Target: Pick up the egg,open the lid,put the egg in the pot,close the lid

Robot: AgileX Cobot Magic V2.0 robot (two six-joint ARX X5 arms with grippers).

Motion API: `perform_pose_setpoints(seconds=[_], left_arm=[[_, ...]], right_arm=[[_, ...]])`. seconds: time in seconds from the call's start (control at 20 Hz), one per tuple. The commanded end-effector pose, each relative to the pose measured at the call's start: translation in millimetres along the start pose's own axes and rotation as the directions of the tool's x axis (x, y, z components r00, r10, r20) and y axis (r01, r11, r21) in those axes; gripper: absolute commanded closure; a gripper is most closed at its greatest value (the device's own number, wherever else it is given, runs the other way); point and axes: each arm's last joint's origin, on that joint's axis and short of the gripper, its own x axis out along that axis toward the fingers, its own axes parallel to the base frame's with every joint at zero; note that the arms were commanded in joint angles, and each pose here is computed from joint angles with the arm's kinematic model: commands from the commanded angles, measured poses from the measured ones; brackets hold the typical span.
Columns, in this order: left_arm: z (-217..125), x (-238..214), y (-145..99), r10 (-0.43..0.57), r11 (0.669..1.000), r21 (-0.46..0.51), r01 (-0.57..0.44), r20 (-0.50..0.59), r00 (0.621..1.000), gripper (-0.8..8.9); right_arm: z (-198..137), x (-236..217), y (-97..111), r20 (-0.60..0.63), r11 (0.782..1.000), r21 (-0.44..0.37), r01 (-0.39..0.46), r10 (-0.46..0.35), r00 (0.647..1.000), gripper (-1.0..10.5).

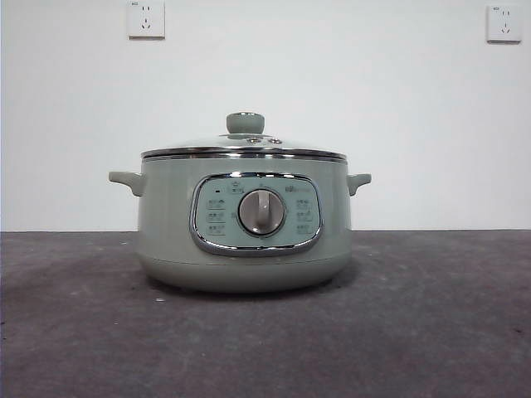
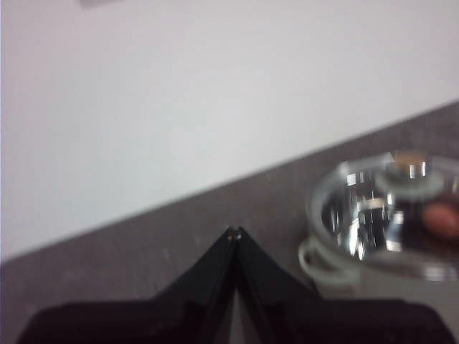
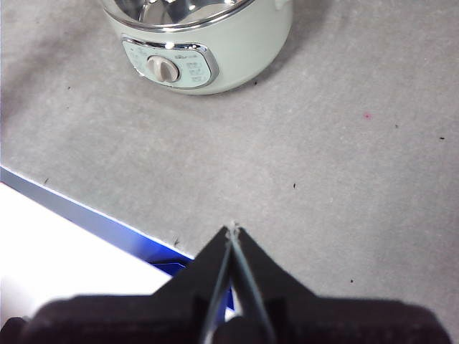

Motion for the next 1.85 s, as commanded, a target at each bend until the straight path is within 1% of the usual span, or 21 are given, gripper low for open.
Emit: perform_pose_setpoints(seconds=[0.05, 0.25, 0.4, 0.55, 0.65, 1.55, 1.6, 1.65, 1.7, 1.75, 1.8, 1.85], left_arm=[[-44, 3, -8, 0.013, 0.999, -0.029, -0.014, -0.019, 1.0, 8.17], [-105, 3, -20, 0.069, 0.992, -0.1, -0.074, -0.049, 0.996, 8.17], [-135, 2, -26, 0.077, 0.987, -0.136, -0.084, -0.06, 0.995, 8.17], [-152, 2, -30, 0.078, 0.981, -0.176, -0.087, -0.054, 0.995, 8.17], [-158, 2, -31, 0.074, 0.976, -0.195, -0.094, -0.108, 0.991, 8.17], [-158, 3, -31, 0.067, 0.976, -0.197, -0.089, -0.116, 0.991, 8.17], [-158, 3, -31, 0.067, 0.976, -0.197, -0.089, -0.116, 0.991, 8.17], [-158, 3, -31, 0.067, 0.976, -0.197, -0.089, -0.116, 0.991, 8.17], [-158, 3, -31, 0.067, 0.976, -0.197, -0.089, -0.116, 0.991, 8.17], [-158, 3, -31, 0.067, 0.976, -0.197, -0.089, -0.116, 0.991, 8.17], [-158, 3, -31, 0.067, 0.976, -0.197, -0.089, -0.116, 0.991, 8.17], [-158, 3, -31, 0.067, 0.976, -0.197, -0.089, -0.116, 0.991, 8.17]], right_arm=[[-1, 1, 0, -0.001, 1.0, 0.009, 0.001, -0.001, 1.0, 9.5], [-1, 1, 0, -0.001, 1.0, 0.009, 0.001, -0.001, 1.0, 9.5], [-1, 1, 0, -0.001, 1.0, 0.009, 0.001, -0.001, 1.0, 9.5], [-1, 1, 0, -0.001, 1.0, 0.009, 0.001, -0.001, 1.0, 9.5], [-1, 1, 0, -0.001, 1.0, 0.009, 0.001, -0.001, 1.0, 9.5], [-1, 1, 0, 0.002, 1.0, 0.002, 0.005, -0.005, 1.0, 9.5], [0, 1, -1, 0.013, 0.999, -0.039, 0.025, -0.025, 1.0, 9.5], [1, 0, -2, 0.043, 0.996, -0.051, 0.069, -0.067, 0.997, 9.5], [4, -2, -4, 0.101, 0.992, -0.055, 0.115, -0.11, 0.989, 9.5], [9, -4, -5, 0.179, 0.987, -0.056, 0.153, -0.141, 0.974, 9.5], [13, -6, -7, 0.273, 0.984, -0.041, 0.174, -0.157, 0.949, 9.5], [15, -8, -9, 0.365, 0.983, -0.015, 0.184, -0.166, 0.916, 9.5]])
